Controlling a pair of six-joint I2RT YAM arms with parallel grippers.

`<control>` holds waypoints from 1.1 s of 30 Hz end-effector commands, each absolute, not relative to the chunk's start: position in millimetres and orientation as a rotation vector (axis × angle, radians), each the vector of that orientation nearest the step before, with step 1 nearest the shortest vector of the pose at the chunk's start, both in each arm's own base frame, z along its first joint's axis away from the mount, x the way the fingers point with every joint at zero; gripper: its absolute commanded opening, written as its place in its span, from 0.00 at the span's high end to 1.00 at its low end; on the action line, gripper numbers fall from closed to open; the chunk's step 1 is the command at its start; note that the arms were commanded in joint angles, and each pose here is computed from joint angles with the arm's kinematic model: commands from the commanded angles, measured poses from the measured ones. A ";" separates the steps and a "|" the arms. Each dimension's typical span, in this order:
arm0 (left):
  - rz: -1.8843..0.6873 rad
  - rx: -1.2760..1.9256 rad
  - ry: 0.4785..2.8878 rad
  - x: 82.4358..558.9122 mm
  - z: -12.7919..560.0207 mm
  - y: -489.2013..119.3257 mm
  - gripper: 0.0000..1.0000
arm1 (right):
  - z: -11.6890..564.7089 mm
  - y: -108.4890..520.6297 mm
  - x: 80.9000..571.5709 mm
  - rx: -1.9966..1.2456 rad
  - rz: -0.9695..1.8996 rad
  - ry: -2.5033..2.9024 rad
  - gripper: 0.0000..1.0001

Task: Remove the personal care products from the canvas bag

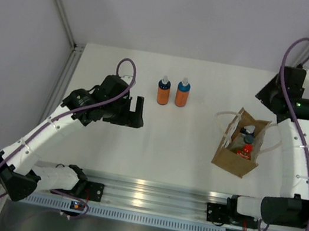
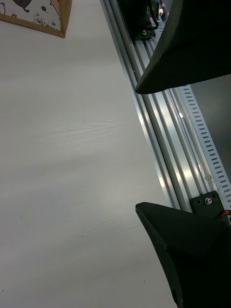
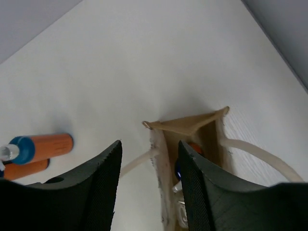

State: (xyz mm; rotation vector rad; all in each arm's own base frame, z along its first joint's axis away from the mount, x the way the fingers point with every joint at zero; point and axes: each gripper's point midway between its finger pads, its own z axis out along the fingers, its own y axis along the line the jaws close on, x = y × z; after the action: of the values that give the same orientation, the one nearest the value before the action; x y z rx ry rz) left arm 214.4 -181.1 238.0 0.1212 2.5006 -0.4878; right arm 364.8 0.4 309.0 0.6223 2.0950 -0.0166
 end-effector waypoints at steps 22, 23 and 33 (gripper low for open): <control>-0.541 0.165 2.502 219.2 237.6 -195.2 0.02 | 219.1 -26.5 294.9 1.030 -0.125 2.244 0.60; -0.544 0.165 2.505 218.4 236.9 -195.3 0.02 | 218.4 -26.0 295.1 1.028 -0.124 2.245 0.59; -0.517 0.162 2.496 218.5 236.0 -190.1 0.02 | 204.8 -20.3 301.2 1.024 -0.100 2.275 0.59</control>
State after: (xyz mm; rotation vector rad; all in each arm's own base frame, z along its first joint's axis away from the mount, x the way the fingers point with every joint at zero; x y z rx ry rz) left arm 214.1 -188.2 228.7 0.1502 2.5451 -0.5021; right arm 297.0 -23.9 200.1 1.0196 2.3048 -0.1314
